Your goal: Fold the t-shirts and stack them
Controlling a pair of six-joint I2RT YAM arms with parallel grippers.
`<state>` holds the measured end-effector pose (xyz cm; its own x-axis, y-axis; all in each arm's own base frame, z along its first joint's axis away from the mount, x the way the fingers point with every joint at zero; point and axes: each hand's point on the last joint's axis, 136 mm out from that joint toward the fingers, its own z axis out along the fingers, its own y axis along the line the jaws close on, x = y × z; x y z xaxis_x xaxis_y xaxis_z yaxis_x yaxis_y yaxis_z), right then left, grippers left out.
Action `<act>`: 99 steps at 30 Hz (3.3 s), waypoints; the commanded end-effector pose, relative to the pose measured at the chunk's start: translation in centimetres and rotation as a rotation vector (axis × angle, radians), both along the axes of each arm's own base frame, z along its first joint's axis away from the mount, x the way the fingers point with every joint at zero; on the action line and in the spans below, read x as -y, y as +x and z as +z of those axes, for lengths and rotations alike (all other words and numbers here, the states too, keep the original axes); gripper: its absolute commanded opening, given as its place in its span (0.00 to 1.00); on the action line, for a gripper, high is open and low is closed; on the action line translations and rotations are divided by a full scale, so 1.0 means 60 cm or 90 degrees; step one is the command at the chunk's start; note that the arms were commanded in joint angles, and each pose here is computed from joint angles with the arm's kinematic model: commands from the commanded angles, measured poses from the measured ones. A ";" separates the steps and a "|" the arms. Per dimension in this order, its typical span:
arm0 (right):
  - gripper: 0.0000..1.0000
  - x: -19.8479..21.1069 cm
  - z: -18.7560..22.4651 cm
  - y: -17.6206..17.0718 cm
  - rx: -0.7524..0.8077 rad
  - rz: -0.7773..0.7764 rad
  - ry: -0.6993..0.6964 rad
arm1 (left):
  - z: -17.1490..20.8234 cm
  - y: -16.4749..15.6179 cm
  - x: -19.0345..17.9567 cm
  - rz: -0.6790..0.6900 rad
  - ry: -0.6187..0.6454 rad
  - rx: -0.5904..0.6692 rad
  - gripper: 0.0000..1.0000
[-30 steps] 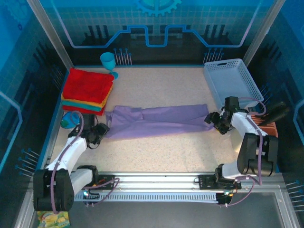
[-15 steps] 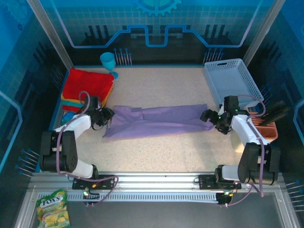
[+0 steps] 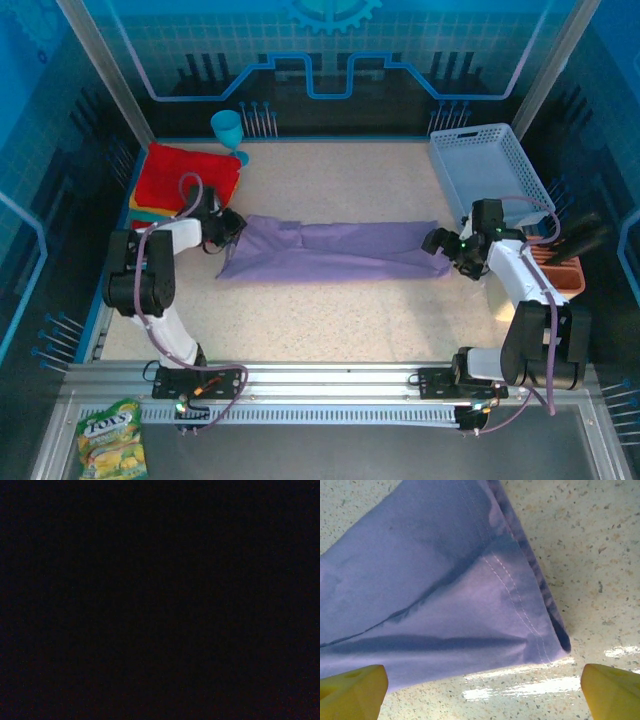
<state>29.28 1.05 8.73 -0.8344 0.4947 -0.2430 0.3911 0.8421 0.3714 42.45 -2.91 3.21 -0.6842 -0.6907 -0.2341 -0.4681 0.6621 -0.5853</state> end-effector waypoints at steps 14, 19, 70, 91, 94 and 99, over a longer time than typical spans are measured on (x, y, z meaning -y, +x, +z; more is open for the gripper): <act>1.00 -0.032 0.053 0.020 0.058 0.051 0.001 | 0.192 0.000 0.028 -0.064 -0.027 0.077 0.54; 1.00 -0.046 0.048 0.025 0.056 0.063 0.014 | 0.183 -0.020 0.051 -0.076 -0.067 0.093 0.54; 1.00 -0.116 -0.101 0.092 -0.151 0.205 -0.110 | -0.040 -0.045 0.167 -0.147 0.033 -0.134 0.51; 1.00 -0.219 -0.097 -0.031 -0.151 0.165 0.072 | -0.003 0.182 0.283 -0.267 0.037 -0.104 0.51; 1.00 -0.261 -0.103 -0.054 -0.150 0.160 0.099 | 0.007 0.210 0.297 -0.282 0.028 -0.098 0.51; 1.00 -0.319 -0.108 -0.077 -0.138 0.136 0.134 | 0.019 0.248 0.308 -0.300 0.020 -0.065 0.52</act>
